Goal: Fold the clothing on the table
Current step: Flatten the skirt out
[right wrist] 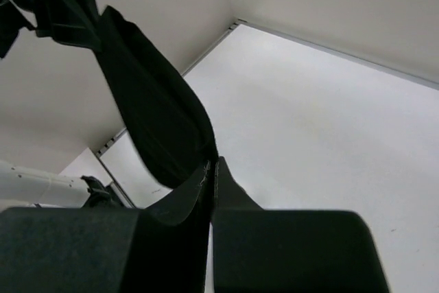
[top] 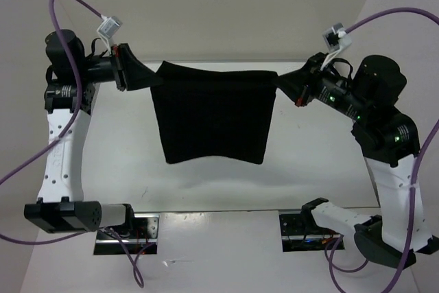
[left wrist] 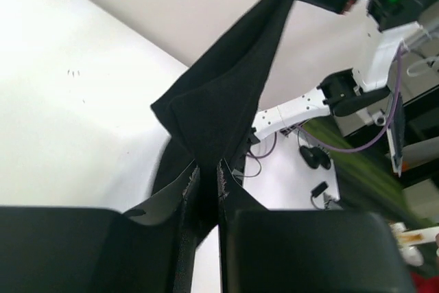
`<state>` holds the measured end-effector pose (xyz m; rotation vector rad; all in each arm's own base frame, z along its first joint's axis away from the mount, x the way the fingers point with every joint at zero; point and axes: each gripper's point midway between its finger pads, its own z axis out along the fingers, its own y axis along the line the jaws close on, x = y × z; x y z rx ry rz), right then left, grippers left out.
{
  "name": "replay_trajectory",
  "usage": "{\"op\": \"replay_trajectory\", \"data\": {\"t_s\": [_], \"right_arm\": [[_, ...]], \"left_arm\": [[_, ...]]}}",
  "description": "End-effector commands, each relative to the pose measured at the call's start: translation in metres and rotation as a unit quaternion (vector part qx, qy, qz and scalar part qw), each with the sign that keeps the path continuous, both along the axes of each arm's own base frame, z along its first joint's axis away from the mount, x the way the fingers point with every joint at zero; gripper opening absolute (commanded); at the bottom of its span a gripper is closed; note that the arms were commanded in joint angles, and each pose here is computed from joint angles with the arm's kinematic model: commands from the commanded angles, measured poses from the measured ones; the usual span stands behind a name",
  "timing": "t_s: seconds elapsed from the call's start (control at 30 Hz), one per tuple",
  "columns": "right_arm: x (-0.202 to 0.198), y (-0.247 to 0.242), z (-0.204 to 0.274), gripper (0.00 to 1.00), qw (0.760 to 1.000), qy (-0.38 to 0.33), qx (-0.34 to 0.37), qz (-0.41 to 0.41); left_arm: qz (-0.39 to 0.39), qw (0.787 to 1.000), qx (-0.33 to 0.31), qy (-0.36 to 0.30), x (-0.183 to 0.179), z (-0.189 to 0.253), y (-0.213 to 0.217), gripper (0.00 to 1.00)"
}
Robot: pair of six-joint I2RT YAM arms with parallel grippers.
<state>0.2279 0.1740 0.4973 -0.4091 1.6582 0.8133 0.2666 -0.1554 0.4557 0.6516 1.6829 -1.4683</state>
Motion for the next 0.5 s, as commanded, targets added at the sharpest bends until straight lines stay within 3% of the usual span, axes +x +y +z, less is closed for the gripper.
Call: {"op": "replay_trajectory", "data": {"t_s": [0.0, 0.03, 0.17, 0.23, 0.27, 0.3, 0.37, 0.4, 0.47], "right_arm": [[0.011, 0.000, -0.022, 0.00, 1.000, 0.028, 0.006, -0.006], [0.017, -0.002, -0.033, 0.00, 0.999, 0.041, 0.002, -0.014], [0.080, 0.002, -0.112, 0.00, 0.990, 0.133, -0.036, -0.037], [0.119, 0.004, -0.162, 0.00, 0.978, 0.190, -0.068, -0.047], [0.136, 0.000, -0.165, 0.00, 0.976, 0.191, -0.077, -0.065], [0.160, 0.002, -0.196, 0.00, 0.967, 0.223, -0.097, -0.074], [0.192, -0.012, -0.200, 0.00, 0.960, 0.229, -0.111, -0.121], [0.209, -0.015, -0.225, 0.00, 0.947, 0.260, -0.127, -0.140], [0.236, -0.032, -0.202, 0.00, 0.944, 0.223, -0.136, -0.203]], "left_arm": [[-0.003, 1.000, -0.002, 0.001, -0.006, -0.005, 0.000, 0.20], [0.008, 1.000, -0.004, 0.001, 0.005, -0.008, 0.001, 0.20], [0.064, 0.988, -0.007, 0.137, 0.089, -0.081, 0.005, 0.14], [0.064, 0.985, 0.004, 0.160, 0.117, -0.101, -0.005, 0.14], [0.065, 0.977, 0.010, 0.203, 0.144, -0.134, -0.008, 0.13], [0.059, 0.975, 0.016, 0.216, 0.153, -0.144, -0.015, 0.13], [0.061, 0.971, 0.021, 0.230, 0.189, -0.162, -0.020, 0.13], [0.066, 0.970, 0.023, 0.232, 0.200, -0.165, -0.020, 0.13], [0.073, 0.975, 0.021, 0.208, 0.228, -0.152, -0.020, 0.13]]}}
